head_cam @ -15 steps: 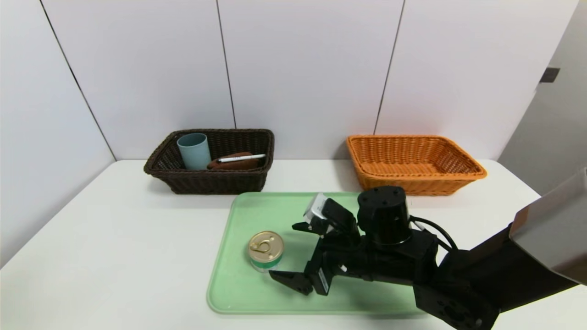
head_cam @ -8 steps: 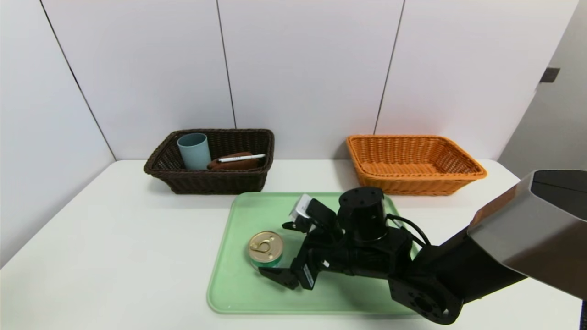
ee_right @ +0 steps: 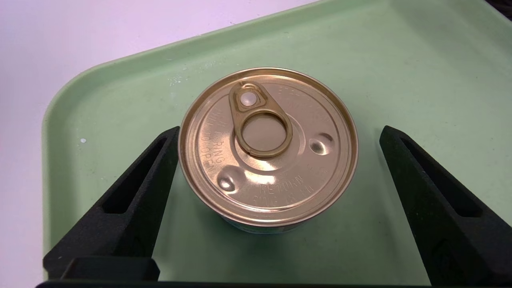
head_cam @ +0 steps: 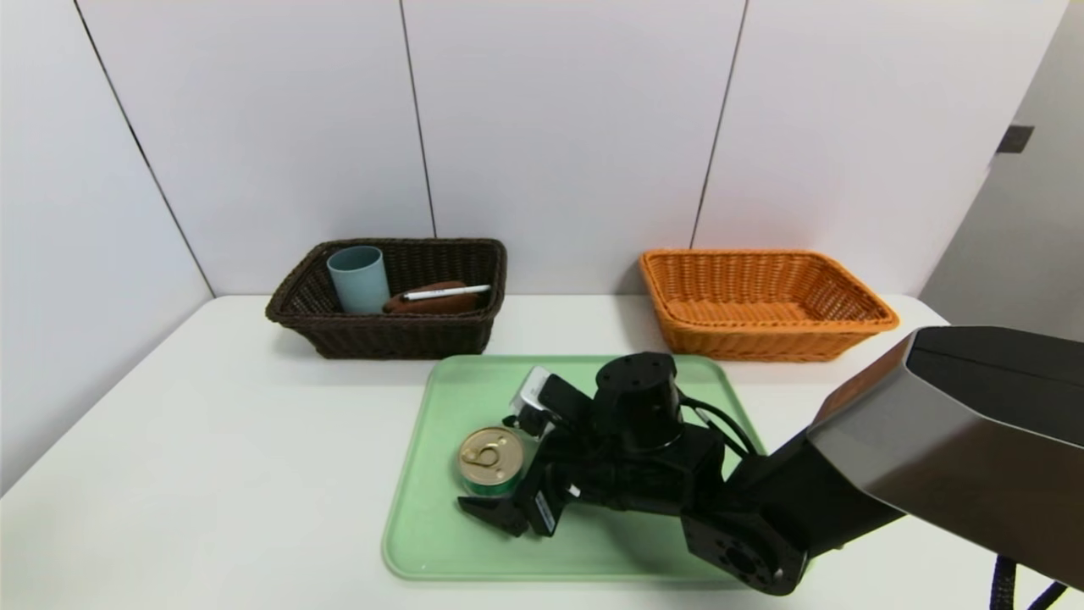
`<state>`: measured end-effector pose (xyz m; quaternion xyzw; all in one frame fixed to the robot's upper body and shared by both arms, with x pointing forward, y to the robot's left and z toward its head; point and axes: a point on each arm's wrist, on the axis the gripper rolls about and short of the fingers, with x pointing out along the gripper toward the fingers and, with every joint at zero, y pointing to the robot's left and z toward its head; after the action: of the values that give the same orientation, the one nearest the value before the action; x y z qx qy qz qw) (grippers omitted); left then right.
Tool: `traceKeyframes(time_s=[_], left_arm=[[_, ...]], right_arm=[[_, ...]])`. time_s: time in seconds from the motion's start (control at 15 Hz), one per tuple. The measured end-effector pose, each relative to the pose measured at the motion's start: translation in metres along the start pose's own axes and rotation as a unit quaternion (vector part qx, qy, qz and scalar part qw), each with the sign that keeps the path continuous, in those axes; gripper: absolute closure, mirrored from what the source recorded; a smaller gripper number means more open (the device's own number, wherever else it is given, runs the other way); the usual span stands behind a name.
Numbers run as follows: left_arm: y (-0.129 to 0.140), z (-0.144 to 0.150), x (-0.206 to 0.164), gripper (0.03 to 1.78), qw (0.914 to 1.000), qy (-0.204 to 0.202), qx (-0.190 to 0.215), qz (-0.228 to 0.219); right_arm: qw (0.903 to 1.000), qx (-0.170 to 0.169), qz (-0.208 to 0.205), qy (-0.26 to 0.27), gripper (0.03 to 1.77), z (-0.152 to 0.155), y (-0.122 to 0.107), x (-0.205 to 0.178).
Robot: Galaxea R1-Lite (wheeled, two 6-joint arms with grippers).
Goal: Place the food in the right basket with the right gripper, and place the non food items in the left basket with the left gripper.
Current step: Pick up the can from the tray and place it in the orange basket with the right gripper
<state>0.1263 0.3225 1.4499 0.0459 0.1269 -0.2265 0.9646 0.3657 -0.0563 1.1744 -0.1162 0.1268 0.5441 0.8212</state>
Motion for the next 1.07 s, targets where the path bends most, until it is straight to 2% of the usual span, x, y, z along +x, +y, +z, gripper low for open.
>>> traceKeyframes(time_s=[0.67, 0.93, 1.07], left_arm=[[0.0001, -0.0016, 0.0010, 0.12, 1.0000, 0.004, -0.002, 0.000], [0.0001, -0.0016, 0.0010, 0.12, 1.0000, 0.004, -0.002, -0.001], [0.0002, -0.0018, 0.0012, 0.12, 1.0000, 0.005, -0.002, -0.001]], right_arm=[[0.9999, 0.005, -0.004, 0.008, 0.10, -0.0053, 0.0014, 0.0055], [0.9996, 0.027, -0.006, 0.003, 0.71, -0.0023, 0.0004, 0.0067], [0.9996, 0.028, -0.006, 0.002, 0.79, -0.0019, 0.0001, 0.0069]])
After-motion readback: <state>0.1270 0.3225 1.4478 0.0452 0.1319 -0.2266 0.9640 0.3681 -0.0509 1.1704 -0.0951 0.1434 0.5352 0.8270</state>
